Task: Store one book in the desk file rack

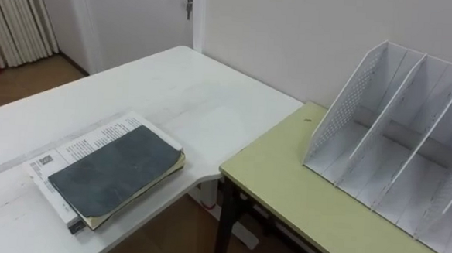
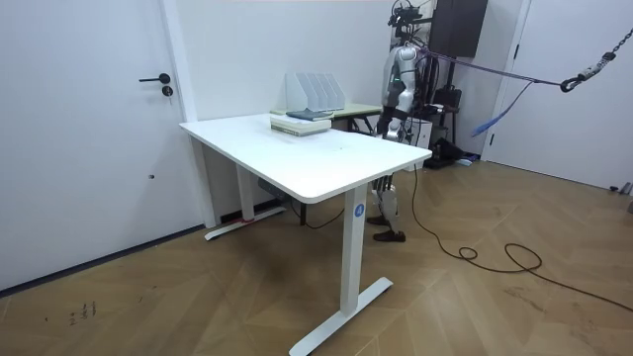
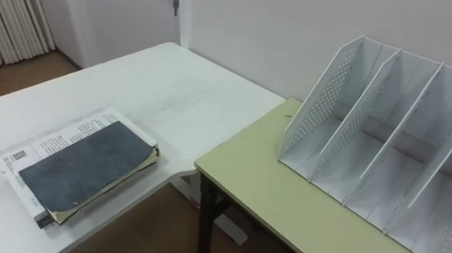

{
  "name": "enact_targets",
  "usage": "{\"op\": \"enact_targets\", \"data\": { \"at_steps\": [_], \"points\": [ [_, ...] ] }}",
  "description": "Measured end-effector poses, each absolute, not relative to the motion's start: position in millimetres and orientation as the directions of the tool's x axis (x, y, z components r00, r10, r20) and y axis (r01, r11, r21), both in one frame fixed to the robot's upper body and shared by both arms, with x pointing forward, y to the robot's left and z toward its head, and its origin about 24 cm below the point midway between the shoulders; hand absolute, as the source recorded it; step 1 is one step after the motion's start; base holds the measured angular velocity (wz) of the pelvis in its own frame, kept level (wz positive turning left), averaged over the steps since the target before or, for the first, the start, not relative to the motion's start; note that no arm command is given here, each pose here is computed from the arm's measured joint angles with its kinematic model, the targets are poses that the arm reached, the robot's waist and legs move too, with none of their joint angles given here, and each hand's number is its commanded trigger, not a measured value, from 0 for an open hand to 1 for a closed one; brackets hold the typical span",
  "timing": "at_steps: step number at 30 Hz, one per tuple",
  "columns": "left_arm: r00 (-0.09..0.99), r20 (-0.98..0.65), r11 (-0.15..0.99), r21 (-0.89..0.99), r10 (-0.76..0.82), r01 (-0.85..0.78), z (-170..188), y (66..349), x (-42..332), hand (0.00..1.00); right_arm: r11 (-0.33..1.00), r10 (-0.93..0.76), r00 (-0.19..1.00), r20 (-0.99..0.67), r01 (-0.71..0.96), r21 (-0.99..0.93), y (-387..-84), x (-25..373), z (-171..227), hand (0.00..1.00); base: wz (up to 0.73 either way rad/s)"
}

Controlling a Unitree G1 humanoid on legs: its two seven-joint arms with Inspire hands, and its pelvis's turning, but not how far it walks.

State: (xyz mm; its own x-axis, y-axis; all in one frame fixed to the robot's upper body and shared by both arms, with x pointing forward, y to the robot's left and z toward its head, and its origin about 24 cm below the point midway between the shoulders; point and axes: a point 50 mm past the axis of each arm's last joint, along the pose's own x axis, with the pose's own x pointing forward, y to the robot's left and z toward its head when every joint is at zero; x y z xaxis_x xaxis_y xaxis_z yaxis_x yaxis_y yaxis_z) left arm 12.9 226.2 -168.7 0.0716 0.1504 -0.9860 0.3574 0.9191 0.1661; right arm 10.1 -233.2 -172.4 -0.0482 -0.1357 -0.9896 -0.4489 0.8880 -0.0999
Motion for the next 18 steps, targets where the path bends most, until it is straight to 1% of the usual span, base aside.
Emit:
{"op": "enact_targets", "data": {
  "at_steps": [6,9,13,14,15,17,18],
  "points": [
    [0.152,-0.974,0.807,0.223,0.166,0.548,-165.6,222.7,32.0,0.00,0.863,-0.130,0.003,-0.992,-0.493,-0.115,-231.8,19.3,-172.4,0.00,-0.02],
    [0.229,-0.959,0.732,0.278,0.169,0.622,-161.2,221.5,49.1,0.00,0.854,-0.129,0.022,-0.991,-0.506,-0.122,-230.4,22.7,-172.5,0.00,0.00],
    [0.356,-0.923,0.582,0.370,0.144,0.725,-152.1,214.2,83.8,0.00,0.837,-0.132,0.049,-0.990,-0.529,-0.138,-229.4,30.9,-172.1,0.00,0.00],
    [0.412,-0.902,0.549,0.412,0.132,0.727,-146.4,210.6,96.1,0.00,0.835,-0.134,0.063,-0.989,-0.531,-0.147,-229.6,35.2,-171.7,0.00,-0.05],
    [0.443,-0.888,0.533,0.436,0.123,0.726,-143.2,207.9,102.5,0.00,0.831,-0.133,0.072,-0.988,-0.535,-0.151,-229.9,36.8,-171.5,0.00,-0.06],
    [0.555,-0.830,0.491,0.506,0.055,0.709,-131.0,193.0,130.8,0.00,0.816,-0.133,0.096,-0.986,-0.555,-0.164,-229.6,41.9,-171.1,0.00,-0.02],
    [0.575,-0.817,0.480,0.519,0.037,0.707,-128.2,188.9,136.3,0.00,0.815,-0.131,0.101,-0.986,-0.556,-0.165,-229.4,43.2,-171.0,0.00,-0.04]
  ]
}}
